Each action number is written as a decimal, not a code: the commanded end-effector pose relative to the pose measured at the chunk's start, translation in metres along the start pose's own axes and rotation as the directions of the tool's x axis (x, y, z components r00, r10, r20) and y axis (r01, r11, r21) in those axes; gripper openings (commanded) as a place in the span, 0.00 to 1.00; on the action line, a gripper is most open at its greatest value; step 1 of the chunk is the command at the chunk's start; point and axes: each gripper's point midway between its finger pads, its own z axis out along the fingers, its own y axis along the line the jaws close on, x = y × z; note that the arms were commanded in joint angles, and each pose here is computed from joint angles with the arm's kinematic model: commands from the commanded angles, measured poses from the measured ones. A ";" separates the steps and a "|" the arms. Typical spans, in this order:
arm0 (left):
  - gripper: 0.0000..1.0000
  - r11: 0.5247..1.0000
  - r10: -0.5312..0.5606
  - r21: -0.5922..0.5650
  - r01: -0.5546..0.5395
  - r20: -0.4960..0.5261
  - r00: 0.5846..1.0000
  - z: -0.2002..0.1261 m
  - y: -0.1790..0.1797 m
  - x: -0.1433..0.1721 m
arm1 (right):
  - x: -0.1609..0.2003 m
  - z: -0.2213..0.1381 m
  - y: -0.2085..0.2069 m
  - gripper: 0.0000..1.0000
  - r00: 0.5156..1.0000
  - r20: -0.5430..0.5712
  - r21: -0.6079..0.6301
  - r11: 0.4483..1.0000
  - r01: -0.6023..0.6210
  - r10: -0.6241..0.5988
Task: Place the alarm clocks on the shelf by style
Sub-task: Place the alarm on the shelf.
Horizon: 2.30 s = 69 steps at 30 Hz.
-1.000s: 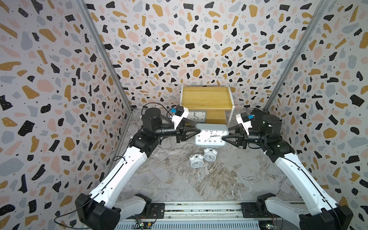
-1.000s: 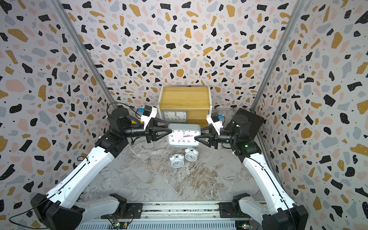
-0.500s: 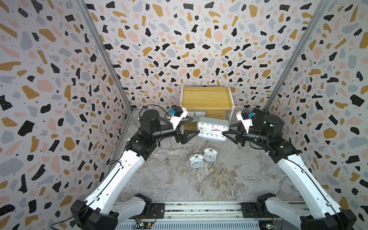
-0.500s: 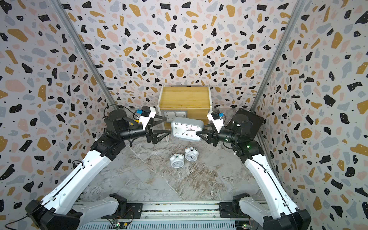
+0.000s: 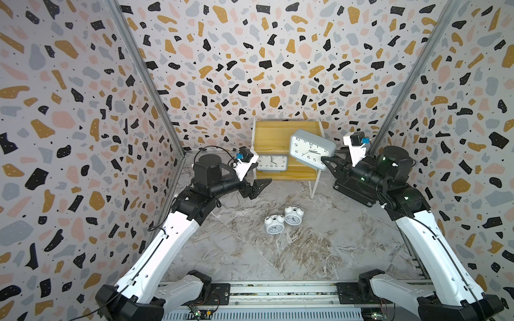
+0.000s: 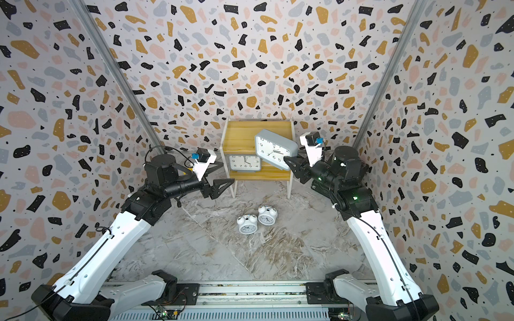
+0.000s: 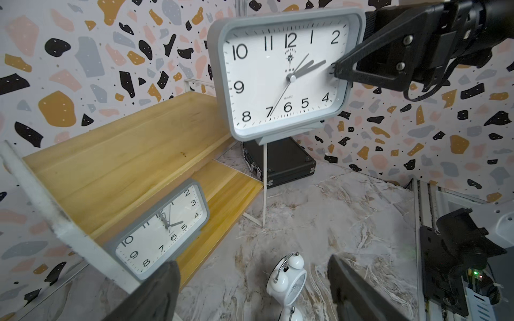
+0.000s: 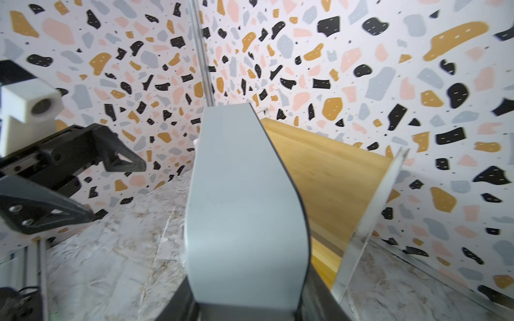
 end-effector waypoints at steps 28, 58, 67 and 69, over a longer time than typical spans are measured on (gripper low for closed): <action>0.82 0.973 -0.125 -0.194 0.127 0.023 0.992 0.013 0.097 0.014 | -0.040 -0.026 -0.149 0.17 0.998 0.063 0.553 0.832 -0.038 0.003; 0.45 0.962 -0.202 -0.193 0.195 -0.014 0.979 0.052 0.128 0.055 | 0.083 0.025 -0.166 0.16 0.981 -0.159 0.236 0.969 -0.072 0.111; 0.20 0.963 -0.208 -0.179 0.200 -0.026 0.978 0.056 0.130 0.058 | 0.094 0.036 -0.164 0.15 0.974 -0.206 0.148 0.987 -0.064 0.094; 0.14 0.964 -0.200 -0.186 0.190 -0.033 0.979 0.055 0.130 0.059 | 0.095 0.040 -0.164 0.14 0.975 -0.204 0.127 0.990 -0.058 0.083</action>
